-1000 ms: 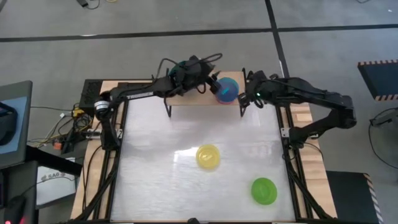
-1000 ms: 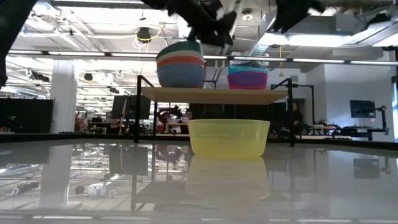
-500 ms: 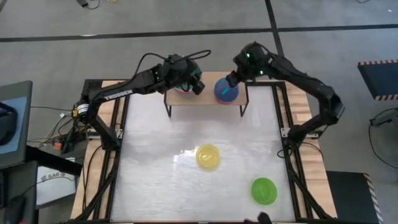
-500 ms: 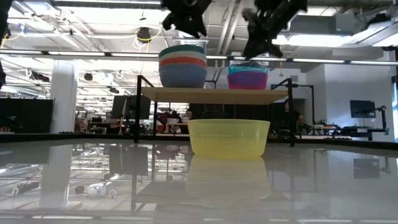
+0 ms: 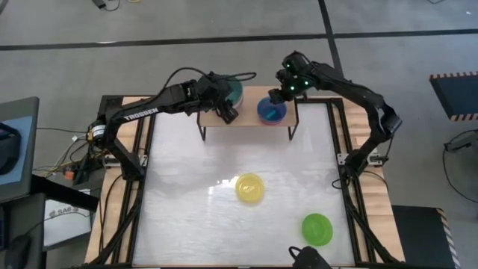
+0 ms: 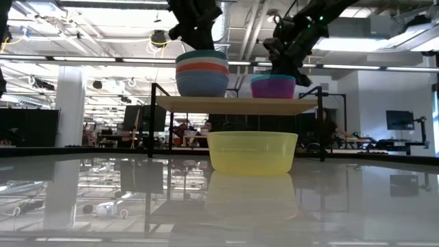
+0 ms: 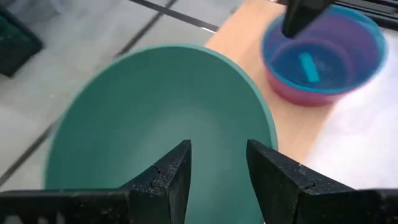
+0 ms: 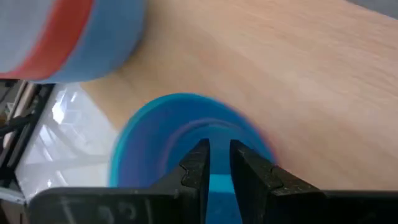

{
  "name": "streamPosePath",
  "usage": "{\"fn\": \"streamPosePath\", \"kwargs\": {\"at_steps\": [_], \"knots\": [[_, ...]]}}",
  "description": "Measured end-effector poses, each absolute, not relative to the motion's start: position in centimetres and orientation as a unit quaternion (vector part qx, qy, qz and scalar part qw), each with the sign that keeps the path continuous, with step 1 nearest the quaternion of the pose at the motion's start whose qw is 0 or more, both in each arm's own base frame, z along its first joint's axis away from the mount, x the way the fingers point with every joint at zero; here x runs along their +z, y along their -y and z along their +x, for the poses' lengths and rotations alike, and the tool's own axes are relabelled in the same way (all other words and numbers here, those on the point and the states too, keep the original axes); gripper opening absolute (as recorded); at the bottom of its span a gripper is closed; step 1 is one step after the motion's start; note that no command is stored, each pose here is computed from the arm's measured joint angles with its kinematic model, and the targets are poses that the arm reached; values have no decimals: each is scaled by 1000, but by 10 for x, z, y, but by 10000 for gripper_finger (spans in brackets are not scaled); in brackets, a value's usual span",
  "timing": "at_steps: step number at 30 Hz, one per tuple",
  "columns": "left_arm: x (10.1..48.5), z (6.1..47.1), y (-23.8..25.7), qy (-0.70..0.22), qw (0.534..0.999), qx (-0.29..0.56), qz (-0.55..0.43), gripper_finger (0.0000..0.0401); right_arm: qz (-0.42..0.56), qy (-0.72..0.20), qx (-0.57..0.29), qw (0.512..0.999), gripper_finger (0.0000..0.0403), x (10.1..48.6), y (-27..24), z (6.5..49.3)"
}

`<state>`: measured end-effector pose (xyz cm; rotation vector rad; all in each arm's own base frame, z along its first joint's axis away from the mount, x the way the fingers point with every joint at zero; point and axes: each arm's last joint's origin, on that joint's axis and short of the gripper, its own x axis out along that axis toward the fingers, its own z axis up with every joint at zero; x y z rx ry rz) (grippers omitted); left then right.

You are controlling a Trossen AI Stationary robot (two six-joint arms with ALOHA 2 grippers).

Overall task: Place and stack bowls onto a shelf
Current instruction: Stack the light blue bowl on top of the red bowl on the shelf, then adjust the stacked bowls on the shelf

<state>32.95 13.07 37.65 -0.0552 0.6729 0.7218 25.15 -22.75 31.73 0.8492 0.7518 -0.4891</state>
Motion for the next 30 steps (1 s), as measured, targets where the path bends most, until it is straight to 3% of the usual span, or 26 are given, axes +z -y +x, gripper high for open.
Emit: {"fn": "streamPosePath", "kwargs": {"at_steps": [8,14,23,30], "knots": [[374,332,-123,-342,894,288,-22,141,351,-304,-234,854,87,369,182,232],[373,332,-121,-352,898,263,-11,141,299,-340,-227,862,87,383,125,232],[371,315,-130,-399,885,241,-19,141,304,-352,-259,846,87,323,60,244],[371,306,-127,-396,887,235,-22,141,301,-317,-299,848,81,300,65,250]]}}
